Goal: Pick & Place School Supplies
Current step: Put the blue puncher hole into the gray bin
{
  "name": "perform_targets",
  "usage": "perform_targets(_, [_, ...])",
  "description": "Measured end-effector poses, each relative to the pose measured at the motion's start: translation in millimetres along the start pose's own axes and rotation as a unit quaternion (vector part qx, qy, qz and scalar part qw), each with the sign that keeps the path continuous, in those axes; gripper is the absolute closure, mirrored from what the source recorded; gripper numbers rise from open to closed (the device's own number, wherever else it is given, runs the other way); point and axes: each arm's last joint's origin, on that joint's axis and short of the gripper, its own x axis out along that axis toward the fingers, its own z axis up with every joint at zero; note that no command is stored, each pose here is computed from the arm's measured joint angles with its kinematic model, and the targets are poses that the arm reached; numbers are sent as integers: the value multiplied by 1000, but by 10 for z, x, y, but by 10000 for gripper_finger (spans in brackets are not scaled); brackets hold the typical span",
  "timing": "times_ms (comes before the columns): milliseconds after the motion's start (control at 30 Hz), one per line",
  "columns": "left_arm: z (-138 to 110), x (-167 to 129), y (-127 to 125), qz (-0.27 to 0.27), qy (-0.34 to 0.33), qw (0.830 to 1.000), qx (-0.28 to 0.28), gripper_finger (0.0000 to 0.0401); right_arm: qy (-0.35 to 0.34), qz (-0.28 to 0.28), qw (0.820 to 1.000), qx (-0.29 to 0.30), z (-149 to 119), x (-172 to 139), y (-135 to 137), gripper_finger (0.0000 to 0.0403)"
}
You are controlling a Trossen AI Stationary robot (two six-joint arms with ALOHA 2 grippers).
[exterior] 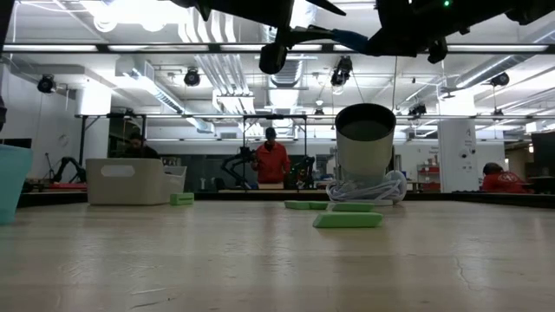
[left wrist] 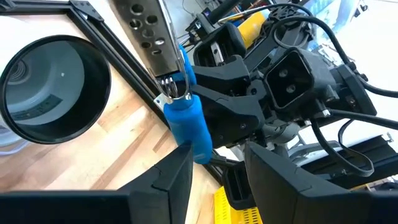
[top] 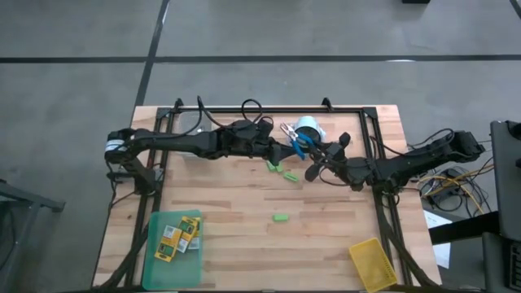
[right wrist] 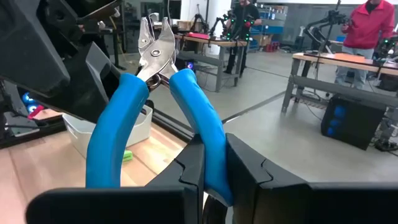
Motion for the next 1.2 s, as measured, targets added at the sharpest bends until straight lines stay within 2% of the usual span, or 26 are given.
perform_targets(500, [-22,0,33,18,9,1000,9,250,-3,-20,1000,15,7,0,-12,367])
perform_targets(733, [-19,1,29,19,4,1000,9,250,-6,44,999,22,23,1,25,367])
perform_targets(1200, [-23,1,30,19,7,1000,10,250,-1,85,996,19,-2,12,67,367])
